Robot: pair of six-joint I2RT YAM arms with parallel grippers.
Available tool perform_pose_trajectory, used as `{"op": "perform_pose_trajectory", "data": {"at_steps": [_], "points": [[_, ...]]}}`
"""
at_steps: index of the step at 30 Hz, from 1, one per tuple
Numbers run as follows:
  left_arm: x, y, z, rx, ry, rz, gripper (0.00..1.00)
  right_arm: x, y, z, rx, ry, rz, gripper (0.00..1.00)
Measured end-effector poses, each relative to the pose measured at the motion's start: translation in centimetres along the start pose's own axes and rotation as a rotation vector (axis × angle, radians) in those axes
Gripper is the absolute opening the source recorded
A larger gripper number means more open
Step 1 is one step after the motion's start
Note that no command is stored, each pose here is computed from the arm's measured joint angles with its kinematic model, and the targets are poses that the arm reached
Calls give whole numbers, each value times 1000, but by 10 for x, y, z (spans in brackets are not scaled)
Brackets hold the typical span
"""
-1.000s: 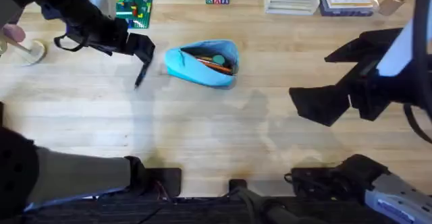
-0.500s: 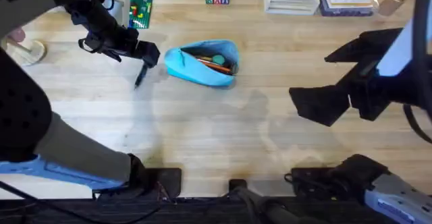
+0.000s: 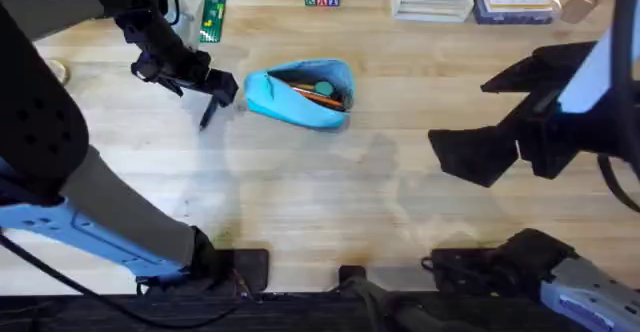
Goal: Unzip the bag, pick up the pens from the table one at a time and place them inside, then zip the bag closed.
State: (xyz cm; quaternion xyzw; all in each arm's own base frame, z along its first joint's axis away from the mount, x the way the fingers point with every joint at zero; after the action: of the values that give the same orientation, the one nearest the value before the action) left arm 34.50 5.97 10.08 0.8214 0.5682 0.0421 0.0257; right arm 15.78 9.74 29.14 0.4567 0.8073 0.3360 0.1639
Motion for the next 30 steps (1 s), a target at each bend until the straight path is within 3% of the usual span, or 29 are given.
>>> {"op": "perform_pose_trajectory", "data": {"at_steps": [25, 30], "points": [[-3, 1, 15, 49, 11, 16, 998, 0, 0, 0, 0, 0, 0, 998], [-6, 1, 15, 51, 0, 23, 838, 0, 0, 0, 0, 0, 0, 998]]}}
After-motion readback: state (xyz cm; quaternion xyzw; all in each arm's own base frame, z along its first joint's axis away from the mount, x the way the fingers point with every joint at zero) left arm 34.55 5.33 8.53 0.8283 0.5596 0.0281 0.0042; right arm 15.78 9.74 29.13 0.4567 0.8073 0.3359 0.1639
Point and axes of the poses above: each hand's point on the last joint's axis, 136 mm out from that joint toward the fingers, its own z axis out along the fingers, its own x axis along the line the jaws close on, y = z × x, the point moved 5 cm from there along -z, back along the fingers, and after that the axes turned 7 degrees about z, right-handed, at the moved point
